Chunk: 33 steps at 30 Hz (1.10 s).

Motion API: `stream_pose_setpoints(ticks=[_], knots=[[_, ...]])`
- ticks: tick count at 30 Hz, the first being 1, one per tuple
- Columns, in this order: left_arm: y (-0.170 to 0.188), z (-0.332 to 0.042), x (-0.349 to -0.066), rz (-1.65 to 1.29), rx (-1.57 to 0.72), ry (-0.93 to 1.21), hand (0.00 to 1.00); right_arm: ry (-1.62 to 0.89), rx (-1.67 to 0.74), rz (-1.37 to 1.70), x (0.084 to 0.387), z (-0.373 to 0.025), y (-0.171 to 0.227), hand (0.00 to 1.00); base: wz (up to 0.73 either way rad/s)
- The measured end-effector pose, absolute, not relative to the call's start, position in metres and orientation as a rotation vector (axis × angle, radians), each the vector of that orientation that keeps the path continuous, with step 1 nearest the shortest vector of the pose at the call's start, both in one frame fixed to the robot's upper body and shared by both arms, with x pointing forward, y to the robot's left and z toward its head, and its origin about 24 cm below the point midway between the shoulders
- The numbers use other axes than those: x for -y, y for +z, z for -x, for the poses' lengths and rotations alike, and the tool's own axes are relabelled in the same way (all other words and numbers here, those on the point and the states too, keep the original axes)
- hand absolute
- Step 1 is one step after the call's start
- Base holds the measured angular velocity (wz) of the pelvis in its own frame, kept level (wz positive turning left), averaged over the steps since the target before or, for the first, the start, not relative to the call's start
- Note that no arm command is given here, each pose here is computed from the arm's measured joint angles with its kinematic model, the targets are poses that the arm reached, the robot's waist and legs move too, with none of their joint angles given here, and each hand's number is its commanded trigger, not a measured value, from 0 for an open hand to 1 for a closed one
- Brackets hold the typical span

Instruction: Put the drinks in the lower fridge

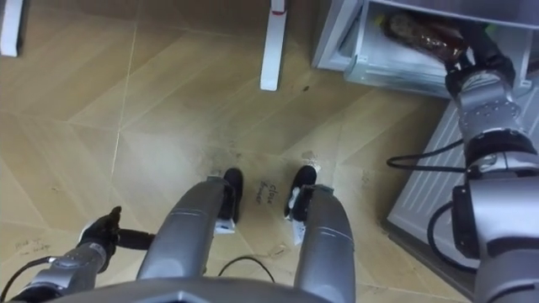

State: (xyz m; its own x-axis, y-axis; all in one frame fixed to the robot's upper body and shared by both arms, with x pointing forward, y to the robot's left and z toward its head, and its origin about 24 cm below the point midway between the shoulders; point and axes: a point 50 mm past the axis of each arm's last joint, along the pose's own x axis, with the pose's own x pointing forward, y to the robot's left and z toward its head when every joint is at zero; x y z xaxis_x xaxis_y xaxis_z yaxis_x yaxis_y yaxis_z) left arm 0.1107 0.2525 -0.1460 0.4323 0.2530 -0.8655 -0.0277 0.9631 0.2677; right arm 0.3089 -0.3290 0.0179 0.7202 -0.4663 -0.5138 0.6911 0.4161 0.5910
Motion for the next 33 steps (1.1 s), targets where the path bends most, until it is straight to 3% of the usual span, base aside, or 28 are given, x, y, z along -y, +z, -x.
stream_pose_setpoints(ticks=[15,23,33], knots=[[-0.145,-0.11,-0.256,-0.163,-1.11,0.182,0.0,-0.792,-0.39,-0.822,0.339,-0.256,-0.033,0.0,0.04],[-0.148,-0.098,-0.26,-0.123,-1.135,0.216,0.0,-0.87,-0.465,-0.878,0.327,-0.216,-0.07,0.0,-0.07],[-0.151,-0.085,-0.259,-0.095,-1.151,0.245,0.0,-0.846,-0.508,-0.884,0.314,-0.205,-0.086,0.0,-0.04]])
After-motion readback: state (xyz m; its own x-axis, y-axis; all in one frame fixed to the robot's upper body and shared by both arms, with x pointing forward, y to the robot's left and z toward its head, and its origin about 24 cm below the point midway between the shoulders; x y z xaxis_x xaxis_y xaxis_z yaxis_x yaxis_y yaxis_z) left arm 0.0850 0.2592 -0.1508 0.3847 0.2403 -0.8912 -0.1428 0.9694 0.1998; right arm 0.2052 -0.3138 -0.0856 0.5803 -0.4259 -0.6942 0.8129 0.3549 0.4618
